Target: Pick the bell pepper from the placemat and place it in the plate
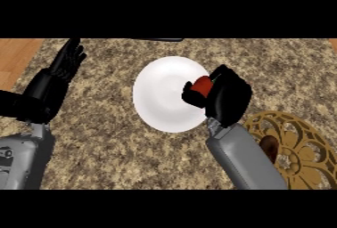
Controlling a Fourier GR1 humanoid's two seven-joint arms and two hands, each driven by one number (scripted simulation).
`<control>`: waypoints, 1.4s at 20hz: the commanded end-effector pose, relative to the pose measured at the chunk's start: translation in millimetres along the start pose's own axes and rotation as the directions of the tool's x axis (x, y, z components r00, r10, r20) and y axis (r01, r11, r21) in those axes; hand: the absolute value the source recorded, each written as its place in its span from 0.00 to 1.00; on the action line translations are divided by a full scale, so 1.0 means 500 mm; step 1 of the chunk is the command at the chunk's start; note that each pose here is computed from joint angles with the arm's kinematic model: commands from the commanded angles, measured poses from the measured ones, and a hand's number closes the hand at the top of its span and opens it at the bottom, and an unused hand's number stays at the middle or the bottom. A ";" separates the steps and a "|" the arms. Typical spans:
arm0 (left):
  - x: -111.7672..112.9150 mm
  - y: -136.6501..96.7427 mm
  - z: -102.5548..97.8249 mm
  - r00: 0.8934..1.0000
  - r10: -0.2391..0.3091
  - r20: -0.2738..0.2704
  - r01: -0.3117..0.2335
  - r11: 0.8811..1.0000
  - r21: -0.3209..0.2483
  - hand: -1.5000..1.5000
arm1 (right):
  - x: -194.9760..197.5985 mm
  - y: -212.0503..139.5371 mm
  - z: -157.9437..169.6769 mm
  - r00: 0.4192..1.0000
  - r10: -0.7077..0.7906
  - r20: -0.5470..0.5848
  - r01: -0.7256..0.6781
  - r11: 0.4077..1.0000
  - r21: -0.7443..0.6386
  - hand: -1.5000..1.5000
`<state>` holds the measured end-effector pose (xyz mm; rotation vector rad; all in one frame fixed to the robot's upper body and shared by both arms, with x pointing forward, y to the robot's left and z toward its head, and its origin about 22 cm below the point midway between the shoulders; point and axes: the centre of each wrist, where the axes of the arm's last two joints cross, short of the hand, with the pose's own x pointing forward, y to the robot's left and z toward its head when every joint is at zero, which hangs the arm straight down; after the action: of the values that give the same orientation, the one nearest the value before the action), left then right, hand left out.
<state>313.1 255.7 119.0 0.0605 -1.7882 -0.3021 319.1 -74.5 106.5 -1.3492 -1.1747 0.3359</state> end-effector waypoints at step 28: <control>-0.032 0.033 0.013 0.999 -0.005 -0.051 0.007 0.999 0.036 0.50 | 0.011 0.110 -0.093 0.708 -0.684 -0.175 0.623 0.722 -0.302 0.00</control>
<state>313.6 261.6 105.7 0.0813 -1.7634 -0.2917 390.7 -84.4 84.0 -1.1175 -1.4308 -0.2976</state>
